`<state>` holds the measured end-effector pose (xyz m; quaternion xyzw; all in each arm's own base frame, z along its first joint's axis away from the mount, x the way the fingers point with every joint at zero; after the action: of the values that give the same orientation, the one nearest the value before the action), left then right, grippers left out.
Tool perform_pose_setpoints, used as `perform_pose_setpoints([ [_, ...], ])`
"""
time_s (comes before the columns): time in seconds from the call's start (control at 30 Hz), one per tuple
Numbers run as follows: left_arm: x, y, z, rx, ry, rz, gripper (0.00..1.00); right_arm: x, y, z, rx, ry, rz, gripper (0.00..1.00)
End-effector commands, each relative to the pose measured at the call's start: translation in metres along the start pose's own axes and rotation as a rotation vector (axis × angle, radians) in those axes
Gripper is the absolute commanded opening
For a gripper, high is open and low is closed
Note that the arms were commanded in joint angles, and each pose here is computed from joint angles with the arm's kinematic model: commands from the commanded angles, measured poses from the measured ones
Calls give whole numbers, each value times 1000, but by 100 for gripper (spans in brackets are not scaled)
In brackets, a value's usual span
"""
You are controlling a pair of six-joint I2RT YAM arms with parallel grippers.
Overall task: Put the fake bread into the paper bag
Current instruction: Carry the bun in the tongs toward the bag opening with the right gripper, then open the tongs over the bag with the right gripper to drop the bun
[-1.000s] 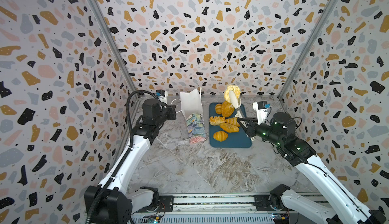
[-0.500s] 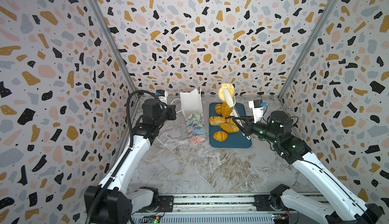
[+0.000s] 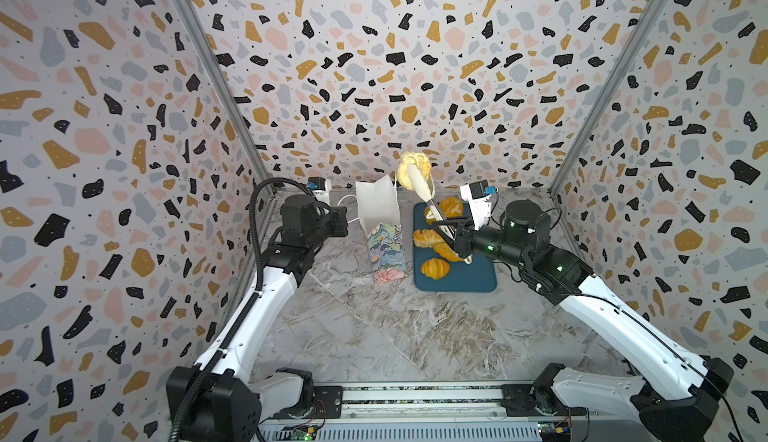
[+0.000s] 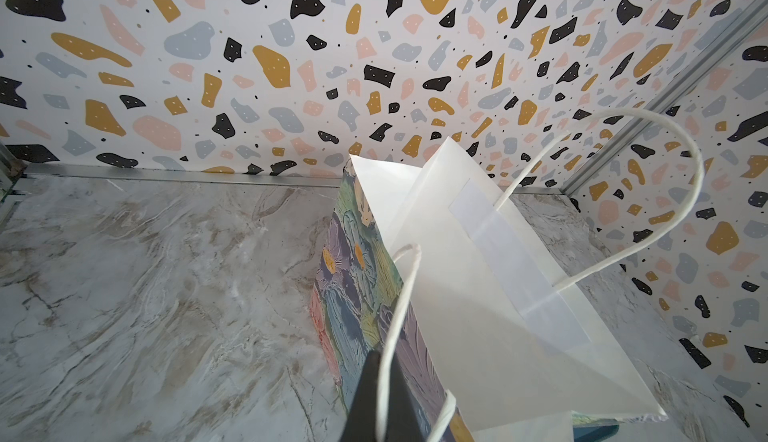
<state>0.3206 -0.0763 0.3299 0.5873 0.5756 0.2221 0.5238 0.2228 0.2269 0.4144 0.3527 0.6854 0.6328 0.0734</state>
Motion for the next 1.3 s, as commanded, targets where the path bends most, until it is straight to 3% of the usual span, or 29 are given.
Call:
perform_pose_setpoints([
  [0.0, 0, 0, -1, -12, -12, 10, 0, 12, 28, -4, -76, -3, -63, 25],
  [0.4, 0, 1, -2, -17, -8, 14, 0, 27, 37, 29, -61, 50, -75, 25],
  [0.77, -1, 1, -3, -18, -10, 13, 0, 50, 29, 68, 26, 68, -102, 25],
  [1.27, 0, 1, -2, -18, -7, 13, 0, 30, -3, 94, 195, -89, -88, 25],
])
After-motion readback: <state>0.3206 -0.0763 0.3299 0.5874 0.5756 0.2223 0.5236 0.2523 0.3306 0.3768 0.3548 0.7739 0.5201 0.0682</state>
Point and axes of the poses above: each gripper's point midway between its finger pads, its own z axis out along the fingers, its own x axis along the line the jaws close on, y = z × x, the point moved 8 cm from there along -z, back along the fingers, and after that the axes turned 3 degrees about -z, right-handed, at the moved point
